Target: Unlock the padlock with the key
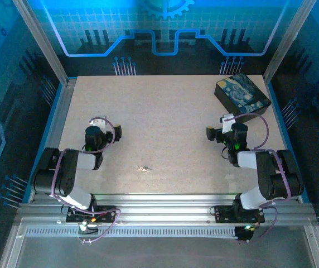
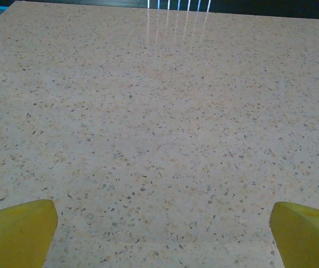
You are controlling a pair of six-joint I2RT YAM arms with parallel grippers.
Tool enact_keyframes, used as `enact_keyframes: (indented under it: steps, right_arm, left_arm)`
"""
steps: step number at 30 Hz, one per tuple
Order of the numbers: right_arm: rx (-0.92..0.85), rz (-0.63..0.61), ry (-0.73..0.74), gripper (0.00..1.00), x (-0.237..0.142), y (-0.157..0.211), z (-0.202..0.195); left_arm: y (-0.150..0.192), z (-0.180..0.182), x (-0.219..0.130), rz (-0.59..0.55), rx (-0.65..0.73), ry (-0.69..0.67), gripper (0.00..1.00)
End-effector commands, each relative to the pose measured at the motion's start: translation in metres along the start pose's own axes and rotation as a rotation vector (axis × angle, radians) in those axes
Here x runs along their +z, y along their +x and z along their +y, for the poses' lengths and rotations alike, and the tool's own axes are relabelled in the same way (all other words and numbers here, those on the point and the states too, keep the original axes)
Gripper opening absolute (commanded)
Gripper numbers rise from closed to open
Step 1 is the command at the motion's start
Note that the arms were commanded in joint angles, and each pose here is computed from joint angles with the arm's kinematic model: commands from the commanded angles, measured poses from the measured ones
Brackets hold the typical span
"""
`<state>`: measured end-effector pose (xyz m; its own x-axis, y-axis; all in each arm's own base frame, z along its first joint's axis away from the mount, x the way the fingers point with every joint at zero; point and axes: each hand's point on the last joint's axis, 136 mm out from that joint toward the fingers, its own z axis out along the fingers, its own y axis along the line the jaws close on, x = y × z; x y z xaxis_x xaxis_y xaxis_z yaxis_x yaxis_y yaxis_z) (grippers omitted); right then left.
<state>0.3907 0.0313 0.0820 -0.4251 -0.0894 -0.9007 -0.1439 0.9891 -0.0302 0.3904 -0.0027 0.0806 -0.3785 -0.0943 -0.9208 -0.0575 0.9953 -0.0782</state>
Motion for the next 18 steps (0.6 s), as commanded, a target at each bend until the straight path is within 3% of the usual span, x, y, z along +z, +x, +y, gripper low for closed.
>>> enact_keyframes:
  steps: [1, 18]
  right_arm:
    - [-0.014, -0.041, -0.001, 1.0, 0.0015, -0.0146, 0.0005]
    - [-0.015, -0.039, 0.0, 1.0, 0.0014, -0.014, 0.0]
  left_arm:
    - [-0.016, -0.0016, 0.0018, -0.047, 0.015, 0.017, 0.99]
    - [-0.0158, -0.0012, 0.0019, -0.046, 0.013, 0.016, 0.99]
